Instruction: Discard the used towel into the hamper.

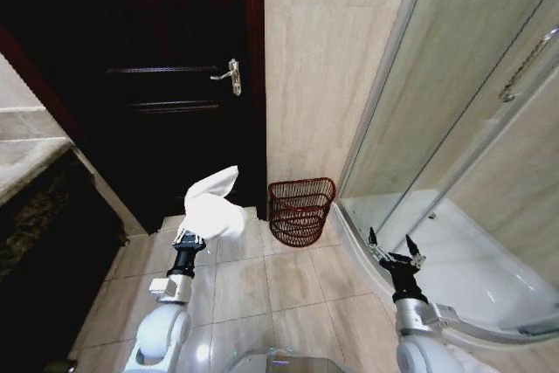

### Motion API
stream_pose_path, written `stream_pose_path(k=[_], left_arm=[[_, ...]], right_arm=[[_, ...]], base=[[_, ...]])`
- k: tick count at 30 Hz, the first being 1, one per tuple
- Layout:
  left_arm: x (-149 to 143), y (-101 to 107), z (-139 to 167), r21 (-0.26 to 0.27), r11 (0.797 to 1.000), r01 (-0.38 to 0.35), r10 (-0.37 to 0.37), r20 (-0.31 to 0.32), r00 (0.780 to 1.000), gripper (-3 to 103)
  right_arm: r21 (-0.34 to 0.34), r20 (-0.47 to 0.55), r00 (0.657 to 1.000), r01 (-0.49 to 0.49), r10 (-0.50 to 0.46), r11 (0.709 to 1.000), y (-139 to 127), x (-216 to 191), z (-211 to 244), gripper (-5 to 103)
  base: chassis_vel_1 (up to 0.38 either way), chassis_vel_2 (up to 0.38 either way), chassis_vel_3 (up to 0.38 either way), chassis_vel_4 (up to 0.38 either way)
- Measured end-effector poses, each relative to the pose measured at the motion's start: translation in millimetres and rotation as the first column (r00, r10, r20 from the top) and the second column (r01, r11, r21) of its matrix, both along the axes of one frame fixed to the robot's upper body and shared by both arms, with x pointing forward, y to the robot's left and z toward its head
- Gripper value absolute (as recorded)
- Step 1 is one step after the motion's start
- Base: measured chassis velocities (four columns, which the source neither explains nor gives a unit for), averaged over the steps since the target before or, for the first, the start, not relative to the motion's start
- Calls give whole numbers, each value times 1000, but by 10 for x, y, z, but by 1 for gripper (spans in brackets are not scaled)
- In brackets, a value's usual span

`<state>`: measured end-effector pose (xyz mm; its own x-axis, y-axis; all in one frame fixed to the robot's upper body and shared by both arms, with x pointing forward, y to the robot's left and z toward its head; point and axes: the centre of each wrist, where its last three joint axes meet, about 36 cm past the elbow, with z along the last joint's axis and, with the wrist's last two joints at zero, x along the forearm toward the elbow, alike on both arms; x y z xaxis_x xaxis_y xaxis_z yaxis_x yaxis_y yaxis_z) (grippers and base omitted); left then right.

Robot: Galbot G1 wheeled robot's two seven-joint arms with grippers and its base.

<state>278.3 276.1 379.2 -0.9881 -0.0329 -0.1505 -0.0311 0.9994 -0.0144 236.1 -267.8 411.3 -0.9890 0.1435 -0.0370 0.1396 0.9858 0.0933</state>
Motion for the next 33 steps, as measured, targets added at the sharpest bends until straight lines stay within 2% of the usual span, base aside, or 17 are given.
stream_pose_path(k=[27, 33], left_arm=[[32, 19, -67, 2, 1000, -4, 4, -2, 1000, 12], [72, 23, -92, -1, 1000, 1, -1, 25, 1000, 12]], right_arm=[[2, -5, 1000, 8, -8, 1000, 6, 19, -39, 100], [3, -16, 1000, 11, -11, 1000, 1, 3, -94, 100]], base=[[0, 0, 0, 0], [0, 0, 0, 0]])
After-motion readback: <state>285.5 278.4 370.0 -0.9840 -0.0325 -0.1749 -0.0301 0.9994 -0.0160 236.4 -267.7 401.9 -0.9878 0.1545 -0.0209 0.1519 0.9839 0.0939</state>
